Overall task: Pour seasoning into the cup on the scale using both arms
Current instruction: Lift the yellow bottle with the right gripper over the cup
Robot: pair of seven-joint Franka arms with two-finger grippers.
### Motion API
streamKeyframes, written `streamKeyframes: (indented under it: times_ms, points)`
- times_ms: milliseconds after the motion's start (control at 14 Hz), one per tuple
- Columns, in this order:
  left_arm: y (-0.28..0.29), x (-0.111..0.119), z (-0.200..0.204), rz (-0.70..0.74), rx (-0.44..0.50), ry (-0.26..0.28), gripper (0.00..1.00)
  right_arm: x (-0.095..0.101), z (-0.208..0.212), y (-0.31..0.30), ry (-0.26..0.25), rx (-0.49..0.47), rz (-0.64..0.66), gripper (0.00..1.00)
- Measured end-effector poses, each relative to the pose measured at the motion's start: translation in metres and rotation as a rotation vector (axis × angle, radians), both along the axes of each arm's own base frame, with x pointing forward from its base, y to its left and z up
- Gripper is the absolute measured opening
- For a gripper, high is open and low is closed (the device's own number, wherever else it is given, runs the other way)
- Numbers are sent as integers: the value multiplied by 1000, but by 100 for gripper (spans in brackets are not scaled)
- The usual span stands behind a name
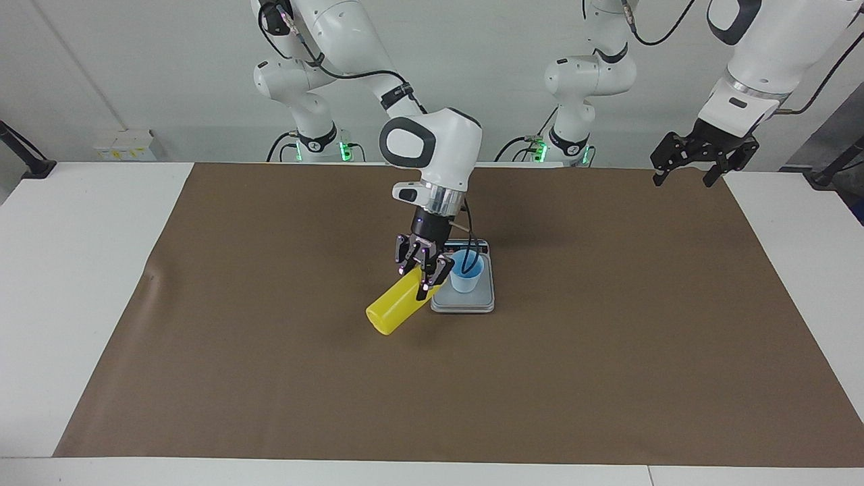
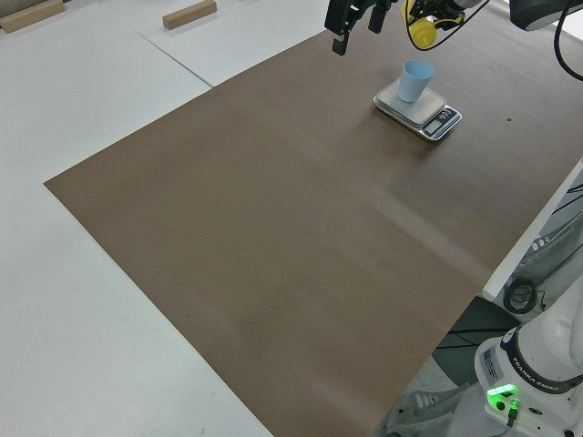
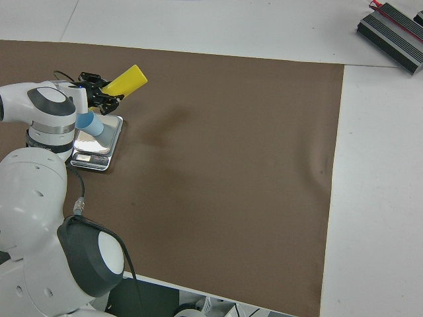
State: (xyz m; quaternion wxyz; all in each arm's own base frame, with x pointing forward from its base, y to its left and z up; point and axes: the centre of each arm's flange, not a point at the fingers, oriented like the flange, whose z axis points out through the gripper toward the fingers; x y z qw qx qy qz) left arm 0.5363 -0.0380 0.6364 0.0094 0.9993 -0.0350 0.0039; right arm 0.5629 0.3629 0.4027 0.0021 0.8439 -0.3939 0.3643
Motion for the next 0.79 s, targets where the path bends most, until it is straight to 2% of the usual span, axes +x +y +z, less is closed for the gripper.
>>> streamKeyframes:
  times_ms: [286, 429, 643, 786]
  points:
    - [0, 0, 0, 0, 0, 0, 100, -11, -4, 9, -27, -97, 38, 52]
    - [0, 0, 0, 0, 0, 0, 100, -11, -4, 10, -39, -100, 33, 52]
    - [0, 0, 0, 0, 0, 0, 100, -7, -3, 11, -96, -87, -45, 52]
    - [0, 0, 0, 0, 0, 0, 100, -3, -1, 19, -113, -74, -60, 52]
